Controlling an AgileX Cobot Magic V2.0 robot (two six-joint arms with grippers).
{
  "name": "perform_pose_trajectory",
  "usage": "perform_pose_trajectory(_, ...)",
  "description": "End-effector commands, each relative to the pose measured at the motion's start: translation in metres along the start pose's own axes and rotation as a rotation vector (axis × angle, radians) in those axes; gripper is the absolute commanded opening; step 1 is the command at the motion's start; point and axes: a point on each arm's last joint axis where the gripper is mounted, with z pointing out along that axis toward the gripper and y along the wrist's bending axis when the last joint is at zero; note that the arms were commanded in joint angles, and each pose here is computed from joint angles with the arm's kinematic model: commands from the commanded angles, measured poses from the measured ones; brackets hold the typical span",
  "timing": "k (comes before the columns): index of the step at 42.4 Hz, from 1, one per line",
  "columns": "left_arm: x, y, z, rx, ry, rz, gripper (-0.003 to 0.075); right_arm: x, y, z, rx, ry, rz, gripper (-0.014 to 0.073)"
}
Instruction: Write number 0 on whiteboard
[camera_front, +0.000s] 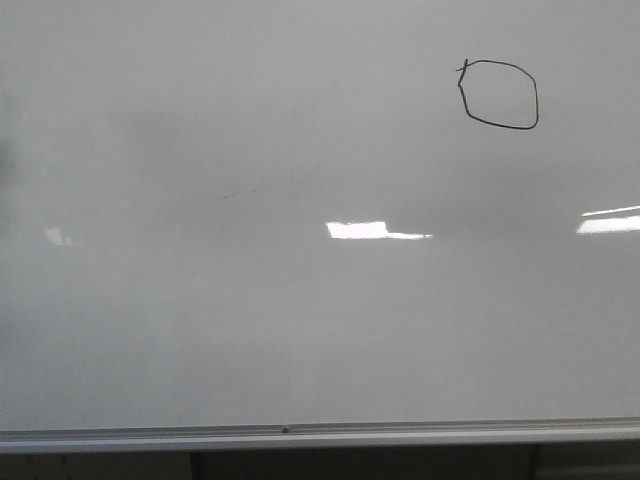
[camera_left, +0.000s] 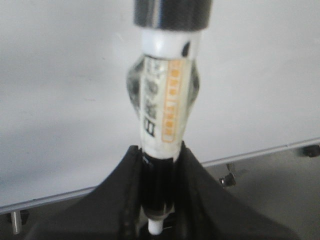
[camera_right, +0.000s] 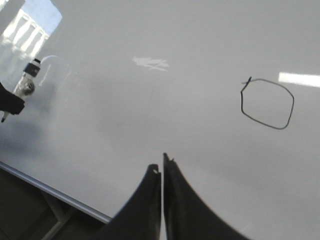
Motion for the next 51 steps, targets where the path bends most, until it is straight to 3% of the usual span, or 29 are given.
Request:
perform_pose_trajectory(1,-0.016,0.000,-0.014,-0.030,-0.133,-0.012,-0.0019,0.001,-0.003,-0.008,0.045,-0.087,0.010,-0.0071)
perform_pose_trajectory(19,-0.050,0.013,0.019,-0.022,-0.088,-0.021,-0.0019,0.013,-0.003,-0.013,0.038,-0.079,0.011,-0.0069)
perform_pose_trajectory(33,-0.054,0.020,0.037,-0.024,-0.061,-0.030,0.0003,0.013,-0.003,-0.013,0.039,-0.080,0.011,-0.0069)
perform_pose_trajectory(37,-0.054,0.020,0.038,-0.025,-0.059,-0.031,0.0111,0.013,-0.003,-0.013,0.039,-0.080,0.011,-0.0069)
perform_pose_trajectory(46,-0.055,0.020,0.038,-0.028,-0.065,-0.031,0.0496,0.012,-0.003,-0.013,0.039,-0.081,0.011,-0.0069)
perform_pose_trajectory(51,-0.054,0.021,0.038,-0.034,-0.055,-0.017,0.0607,0.012,-0.003,-0.013,0.046,-0.088,0.011,-0.0069)
